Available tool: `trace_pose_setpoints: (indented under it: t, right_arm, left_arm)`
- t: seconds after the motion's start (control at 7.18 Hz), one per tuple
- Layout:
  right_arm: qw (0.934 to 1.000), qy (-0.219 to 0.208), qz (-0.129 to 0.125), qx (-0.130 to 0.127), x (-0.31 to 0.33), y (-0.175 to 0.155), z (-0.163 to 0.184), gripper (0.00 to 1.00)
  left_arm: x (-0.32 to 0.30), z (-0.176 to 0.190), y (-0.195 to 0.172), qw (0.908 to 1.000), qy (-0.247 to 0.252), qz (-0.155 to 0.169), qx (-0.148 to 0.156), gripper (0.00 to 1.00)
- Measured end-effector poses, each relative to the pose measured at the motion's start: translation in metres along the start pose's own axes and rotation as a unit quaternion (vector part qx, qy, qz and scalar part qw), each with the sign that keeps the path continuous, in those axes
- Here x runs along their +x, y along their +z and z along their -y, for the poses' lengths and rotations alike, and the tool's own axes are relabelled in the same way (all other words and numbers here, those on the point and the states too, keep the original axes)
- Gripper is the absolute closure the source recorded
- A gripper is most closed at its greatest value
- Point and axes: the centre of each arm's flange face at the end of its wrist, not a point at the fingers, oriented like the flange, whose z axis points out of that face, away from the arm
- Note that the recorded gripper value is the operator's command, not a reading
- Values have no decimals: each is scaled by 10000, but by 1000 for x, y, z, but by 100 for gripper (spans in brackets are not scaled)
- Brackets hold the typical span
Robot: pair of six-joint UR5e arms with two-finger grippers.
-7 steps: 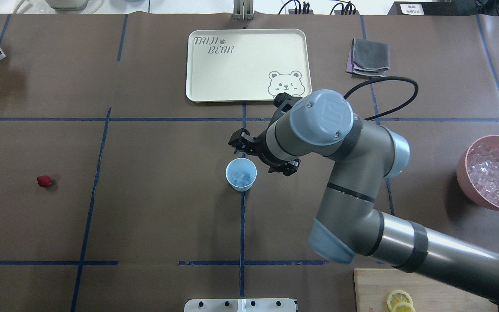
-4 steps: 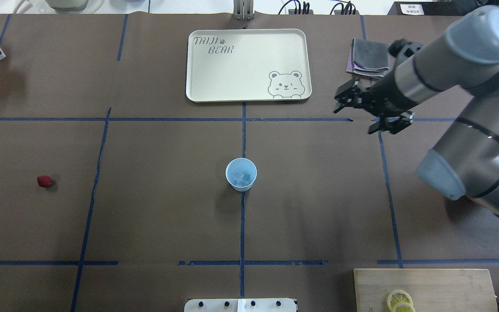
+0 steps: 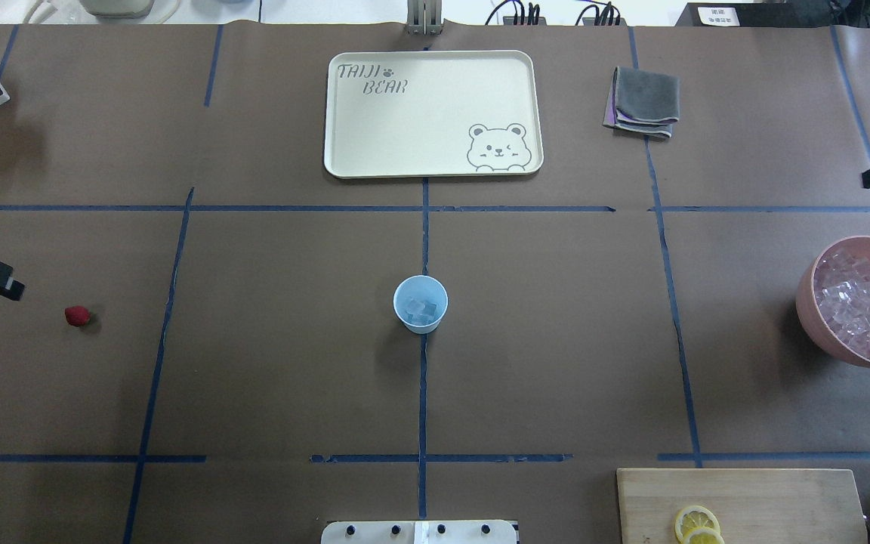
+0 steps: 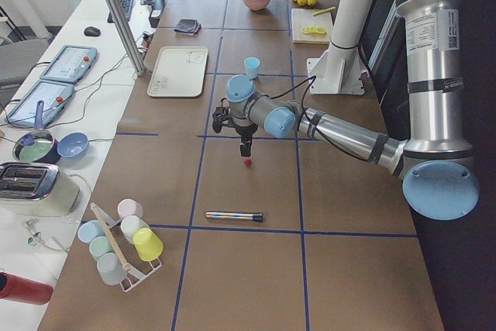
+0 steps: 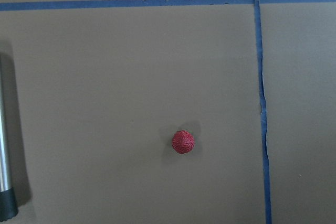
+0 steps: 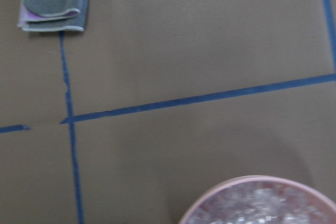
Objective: Mash ice and strawberries in cup
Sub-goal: 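Reach the left gripper down to the red strawberry and grasp it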
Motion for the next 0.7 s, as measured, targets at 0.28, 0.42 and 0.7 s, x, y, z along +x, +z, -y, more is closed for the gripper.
trace_pose_setpoints:
  t: [0.28,0.42,0.7]
  right_arm:
    - [9979,-497,-391,-124,54,-24,5,0]
    - [9966,-605,-541,-132,60,-28,8,0]
    - [9956,-664,-651,-126,62,-30,11,0]
  left_arm:
    - [28,1,50,9990,108,426,98,0]
    - [29,8,70,9985,145,521,128,0]
    - [21,19,95,9983,235,485,224,0]
